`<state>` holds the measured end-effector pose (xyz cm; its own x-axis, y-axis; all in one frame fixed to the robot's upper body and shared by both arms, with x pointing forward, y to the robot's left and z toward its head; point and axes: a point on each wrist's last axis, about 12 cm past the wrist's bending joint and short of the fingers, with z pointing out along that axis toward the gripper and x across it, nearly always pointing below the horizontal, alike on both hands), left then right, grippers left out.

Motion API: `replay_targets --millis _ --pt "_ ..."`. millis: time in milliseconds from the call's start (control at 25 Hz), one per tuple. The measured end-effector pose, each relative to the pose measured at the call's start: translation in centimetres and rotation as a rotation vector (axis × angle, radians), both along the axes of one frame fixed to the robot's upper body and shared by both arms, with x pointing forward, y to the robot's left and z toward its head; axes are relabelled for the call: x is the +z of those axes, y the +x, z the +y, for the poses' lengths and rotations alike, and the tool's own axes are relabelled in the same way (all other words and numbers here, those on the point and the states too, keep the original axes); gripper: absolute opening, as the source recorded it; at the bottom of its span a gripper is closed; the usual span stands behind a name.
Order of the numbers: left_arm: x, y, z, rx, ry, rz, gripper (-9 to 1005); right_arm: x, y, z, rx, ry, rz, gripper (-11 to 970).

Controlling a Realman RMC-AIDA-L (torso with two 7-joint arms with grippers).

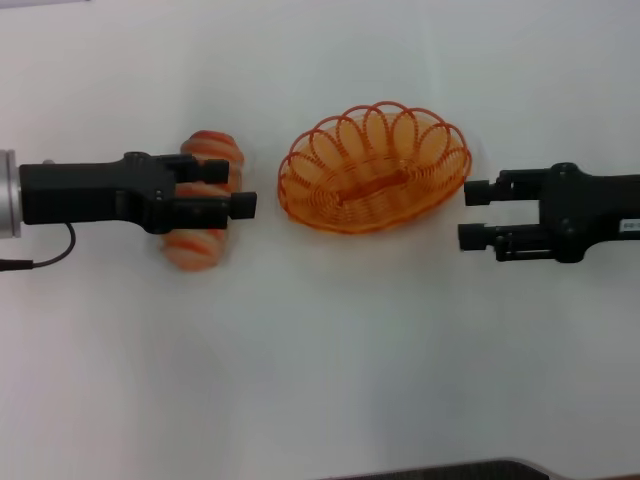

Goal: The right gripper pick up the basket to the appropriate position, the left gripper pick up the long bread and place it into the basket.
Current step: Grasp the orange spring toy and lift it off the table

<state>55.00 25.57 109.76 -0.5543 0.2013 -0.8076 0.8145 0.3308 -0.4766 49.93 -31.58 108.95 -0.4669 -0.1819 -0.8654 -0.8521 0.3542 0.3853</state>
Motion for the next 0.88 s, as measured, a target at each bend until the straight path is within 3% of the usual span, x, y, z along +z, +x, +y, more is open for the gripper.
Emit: replay_targets --millis 240,440,720,880 --pt "0.6 0.3 0.5 0.032 -0.014 0.069 823 -0.9 0.0 0.1 -0.04 -0.041 -0.001 715" --pt "3.1 1.9 0.9 0.078 0.031 0.187 822 -1.2 0.1 0.5 -0.051 -0.045 -0.006 715" --pt "8.8 4.7 -1.0 0.181 0.264 0.27 793 -1.4 0.4 0.5 -0.073 -0.056 -0.017 715" --pt "10.2 5.8 -3.2 0.229 0.433 0.309 752 -1.5 0.5 0.5 -0.09 -0.058 -0.023 715"
